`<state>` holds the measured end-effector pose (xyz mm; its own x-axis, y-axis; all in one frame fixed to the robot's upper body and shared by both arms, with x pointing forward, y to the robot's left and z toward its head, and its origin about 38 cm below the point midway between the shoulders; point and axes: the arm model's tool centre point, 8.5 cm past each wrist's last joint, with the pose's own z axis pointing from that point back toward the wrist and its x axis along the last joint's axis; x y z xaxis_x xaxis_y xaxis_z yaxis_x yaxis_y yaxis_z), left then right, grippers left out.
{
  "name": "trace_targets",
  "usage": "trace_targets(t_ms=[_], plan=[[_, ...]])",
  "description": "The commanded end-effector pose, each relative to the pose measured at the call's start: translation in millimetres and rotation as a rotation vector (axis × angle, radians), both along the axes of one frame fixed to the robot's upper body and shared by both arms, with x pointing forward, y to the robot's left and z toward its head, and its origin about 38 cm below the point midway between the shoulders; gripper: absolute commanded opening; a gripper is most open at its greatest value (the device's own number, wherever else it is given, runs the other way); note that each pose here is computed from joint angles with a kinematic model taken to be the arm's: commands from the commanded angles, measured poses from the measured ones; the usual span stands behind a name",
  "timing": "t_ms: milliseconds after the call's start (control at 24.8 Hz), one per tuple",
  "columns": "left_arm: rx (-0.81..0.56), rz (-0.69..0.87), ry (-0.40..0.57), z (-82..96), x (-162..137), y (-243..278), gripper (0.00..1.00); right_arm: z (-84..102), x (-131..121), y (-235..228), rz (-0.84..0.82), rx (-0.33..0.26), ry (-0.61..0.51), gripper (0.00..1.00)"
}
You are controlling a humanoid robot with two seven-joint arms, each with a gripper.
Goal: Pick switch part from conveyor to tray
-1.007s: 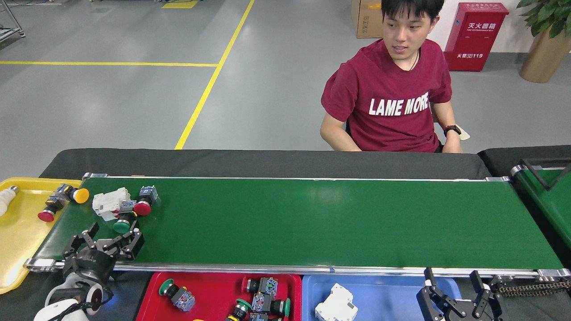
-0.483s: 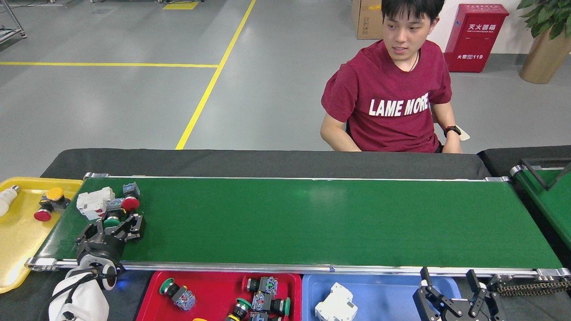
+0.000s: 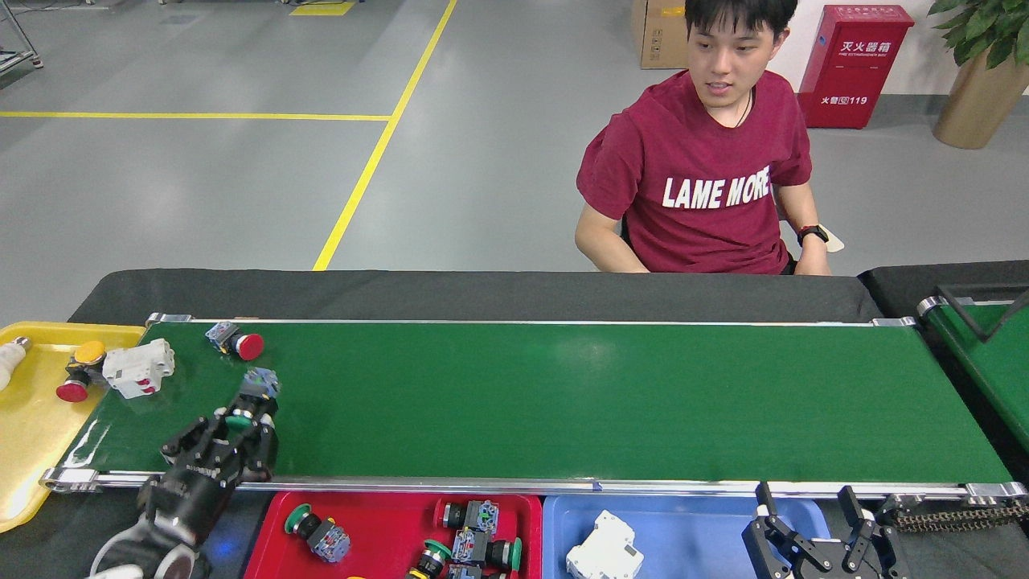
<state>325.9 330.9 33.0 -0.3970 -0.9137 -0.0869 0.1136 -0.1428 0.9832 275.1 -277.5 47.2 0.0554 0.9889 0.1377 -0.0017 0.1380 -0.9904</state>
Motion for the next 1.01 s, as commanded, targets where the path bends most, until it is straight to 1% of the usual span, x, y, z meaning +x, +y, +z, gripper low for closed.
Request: trace_targets(t_ms=[0, 40, 81, 121, 161, 242, 322, 363, 443, 524, 604, 725, 846, 967], plan=[[0.002, -0.094, -0.034, 13.9, -24, -22, 0.27, 6.5, 2, 1, 0.000, 0.000, -0.021, 0.95], [0.001, -0.124, -0.025, 12.2, -41, -34, 0.52, 6.0, 1, 1, 0.000, 0.000, -0.020, 0.95], [-0.001, -0.136, -0.029, 14.4, -53, -42, 0.88, 6.2, 1, 1, 0.001, 0.000, -0.021, 0.95], [-0.020, -0.134, -0.031, 14.9, -64, -50, 1.00, 5.8, 1, 1, 0.001, 0.000, -0.020, 0.95], [-0.045, -0.128, -0.030, 13.4, -71, -58, 1.00, 5.7, 1, 2, 0.001, 0.002, -0.020, 0.95], [-0.073, -0.117, -0.033, 12.5, -74, -64, 1.00, 5.7, 1, 2, 0.001, 0.002, -0.020, 0.95], [-0.087, -0.109, -0.039, 13.4, -72, -62, 1.00, 5.9, 1, 2, -0.002, 0.005, -0.021, 0.95], [-0.091, -0.082, -0.046, 14.5, -73, -56, 1.00, 6.2, 2, 3, -0.004, 0.007, -0.023, 0.96], [-0.094, 0.024, -0.071, 18.6, -75, -29, 1.00, 6.0, 1, 2, 0.000, 0.003, -0.021, 0.96], [-0.083, 0.200, -0.099, 20.1, -70, -1, 1.00, 6.7, 2, 1, 0.003, -0.001, -0.023, 0.97], [-0.066, 0.309, -0.089, 14.4, -72, 23, 1.00, 7.0, 3, 3, -0.001, 0.006, -0.024, 0.97], [-0.050, 0.329, -0.078, 12.3, -75, 35, 1.00, 5.8, 2, 3, -0.005, 0.010, -0.017, 0.97], [-0.053, 0.318, -0.079, 12.6, -73, 32, 1.00, 3.9, 3, 0, -0.040, 0.010, 0.007, 0.97], [-0.056, 0.302, -0.085, 14.0, -69, 27, 1.00, 6.4, 5, -2, -0.042, 0.002, 0.001, 0.97]])
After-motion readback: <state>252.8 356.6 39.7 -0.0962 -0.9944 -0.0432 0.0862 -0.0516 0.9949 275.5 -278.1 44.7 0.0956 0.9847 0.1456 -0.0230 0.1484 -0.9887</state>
